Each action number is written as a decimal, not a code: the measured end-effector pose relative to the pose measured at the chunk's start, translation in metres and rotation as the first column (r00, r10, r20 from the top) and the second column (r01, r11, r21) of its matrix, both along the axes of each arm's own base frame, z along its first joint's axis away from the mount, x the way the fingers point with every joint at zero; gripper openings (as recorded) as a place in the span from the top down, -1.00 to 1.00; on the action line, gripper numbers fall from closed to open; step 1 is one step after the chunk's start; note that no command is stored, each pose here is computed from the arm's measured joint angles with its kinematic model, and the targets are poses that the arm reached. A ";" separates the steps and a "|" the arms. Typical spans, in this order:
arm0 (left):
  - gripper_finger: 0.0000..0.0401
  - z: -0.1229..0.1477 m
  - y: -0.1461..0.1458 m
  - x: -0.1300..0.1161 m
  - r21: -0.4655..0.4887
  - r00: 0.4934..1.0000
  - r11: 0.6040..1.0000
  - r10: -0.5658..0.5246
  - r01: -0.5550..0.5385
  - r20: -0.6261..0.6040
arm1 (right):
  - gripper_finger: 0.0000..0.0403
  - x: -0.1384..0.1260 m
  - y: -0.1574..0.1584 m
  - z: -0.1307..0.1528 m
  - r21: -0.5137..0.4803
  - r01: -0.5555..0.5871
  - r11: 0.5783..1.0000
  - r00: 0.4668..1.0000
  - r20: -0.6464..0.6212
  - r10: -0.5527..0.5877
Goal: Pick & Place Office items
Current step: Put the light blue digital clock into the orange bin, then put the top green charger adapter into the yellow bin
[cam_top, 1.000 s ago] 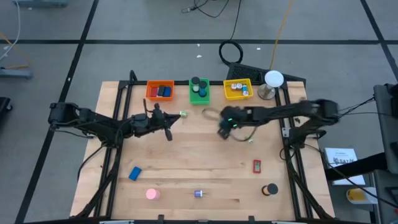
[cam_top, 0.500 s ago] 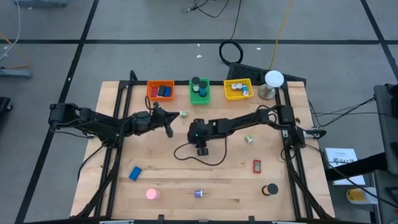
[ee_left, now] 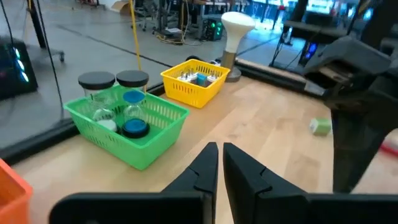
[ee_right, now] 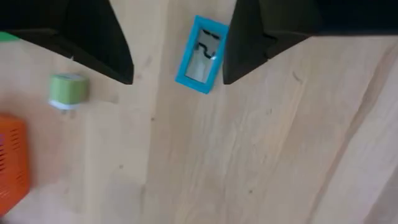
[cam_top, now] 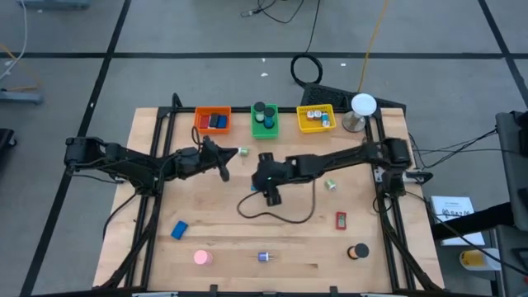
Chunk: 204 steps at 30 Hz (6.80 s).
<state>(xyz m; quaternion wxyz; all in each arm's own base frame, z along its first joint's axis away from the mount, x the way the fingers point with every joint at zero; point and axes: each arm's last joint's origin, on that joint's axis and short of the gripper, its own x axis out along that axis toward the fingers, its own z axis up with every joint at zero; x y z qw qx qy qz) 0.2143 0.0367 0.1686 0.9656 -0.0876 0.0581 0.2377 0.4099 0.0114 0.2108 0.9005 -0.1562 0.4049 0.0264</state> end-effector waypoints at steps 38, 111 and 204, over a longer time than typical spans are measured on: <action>-0.11 -0.002 -0.049 0.101 -0.318 0.805 0.896 -0.425 0.309 -0.415 | 1.00 -0.159 -0.034 -0.046 0.115 0.090 0.989 0.847 0.514 -0.137; 0.30 0.107 0.124 -0.010 -0.287 0.654 0.744 0.256 -0.603 -0.712 | 0.99 -0.159 -0.034 -0.046 0.099 0.082 0.992 0.848 0.515 -0.121; 0.88 0.023 0.040 0.038 0.082 0.991 0.988 -0.132 0.131 0.007 | 0.97 -0.158 -0.034 -0.044 0.150 0.096 0.984 0.830 0.534 -0.162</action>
